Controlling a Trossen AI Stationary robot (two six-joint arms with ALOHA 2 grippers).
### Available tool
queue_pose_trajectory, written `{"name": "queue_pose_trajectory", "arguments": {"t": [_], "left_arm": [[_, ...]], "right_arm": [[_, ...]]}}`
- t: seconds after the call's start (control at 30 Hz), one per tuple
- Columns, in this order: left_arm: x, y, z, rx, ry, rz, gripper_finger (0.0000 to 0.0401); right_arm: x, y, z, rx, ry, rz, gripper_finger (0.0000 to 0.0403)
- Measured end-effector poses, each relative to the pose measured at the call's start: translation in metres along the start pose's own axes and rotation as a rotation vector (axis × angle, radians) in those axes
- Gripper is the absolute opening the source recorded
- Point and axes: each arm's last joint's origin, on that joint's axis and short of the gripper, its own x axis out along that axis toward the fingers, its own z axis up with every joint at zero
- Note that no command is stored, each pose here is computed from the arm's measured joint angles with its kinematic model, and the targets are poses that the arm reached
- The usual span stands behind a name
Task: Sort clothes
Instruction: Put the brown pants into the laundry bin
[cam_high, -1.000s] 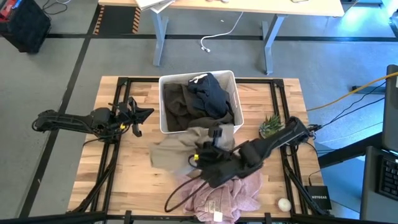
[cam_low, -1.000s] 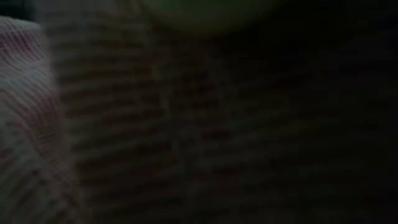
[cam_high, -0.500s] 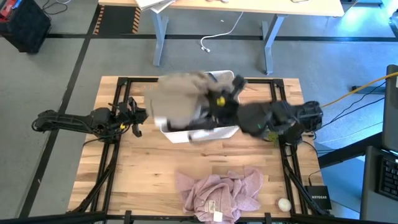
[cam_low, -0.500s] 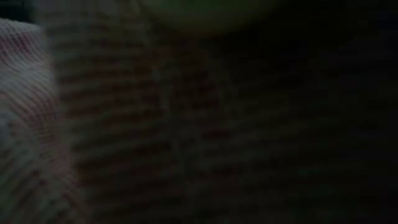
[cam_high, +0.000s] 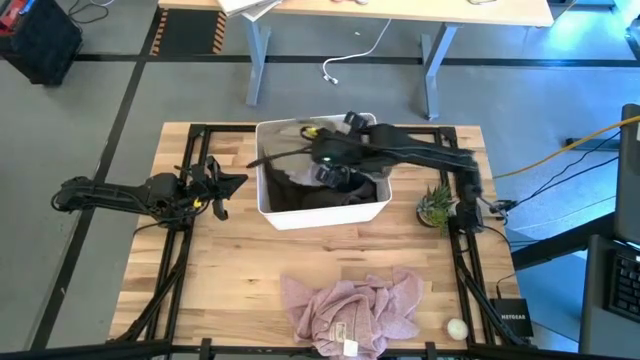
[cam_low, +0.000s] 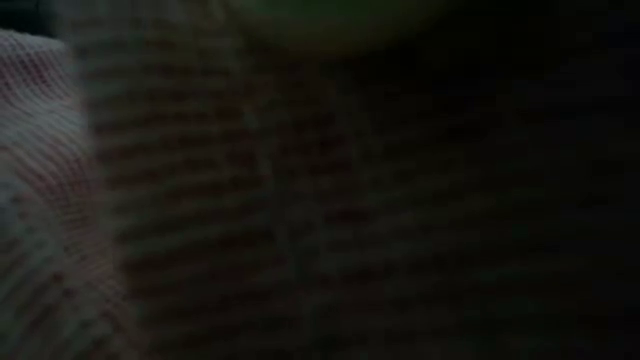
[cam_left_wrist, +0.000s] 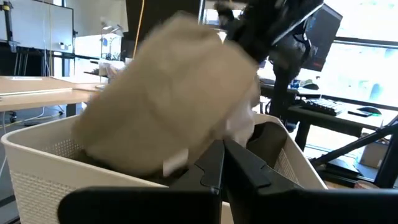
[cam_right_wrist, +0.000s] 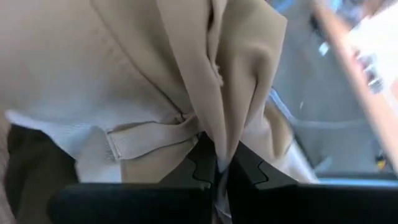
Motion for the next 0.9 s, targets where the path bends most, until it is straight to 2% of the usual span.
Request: {"name": "queue_pose_trajectory", "arguments": {"t": [0.17,0.33,0.5,0.7,0.9], "left_arm": [[0.0,0.0,0.0,0.001,0.002,0.0,0.0004],[0.0,0.0,0.0,-0.001,0.004,0.0,0.0004],[0.0,0.0,-0.003,-0.002,0.028,0.002,0.0004],[0.0,0.0,-0.003,-0.01,0.028,0.002,0.0004],[0.0,0.0,-0.002,-0.006,0.02,0.002,0.0004]], "right_arm": [[0.061,0.026,0.004,-0.03,0.125,0.056,0.0022],[0.117,0.06,0.003,-0.046,0.201,0.165,0.0022],[0.153,0.084,-0.003,-0.081,0.248,0.208,0.0024],[0.151,0.084,-0.003,-0.076,0.266,0.252,0.0052],[0.112,0.066,0.01,-0.005,0.183,0.328,0.0119]]}}
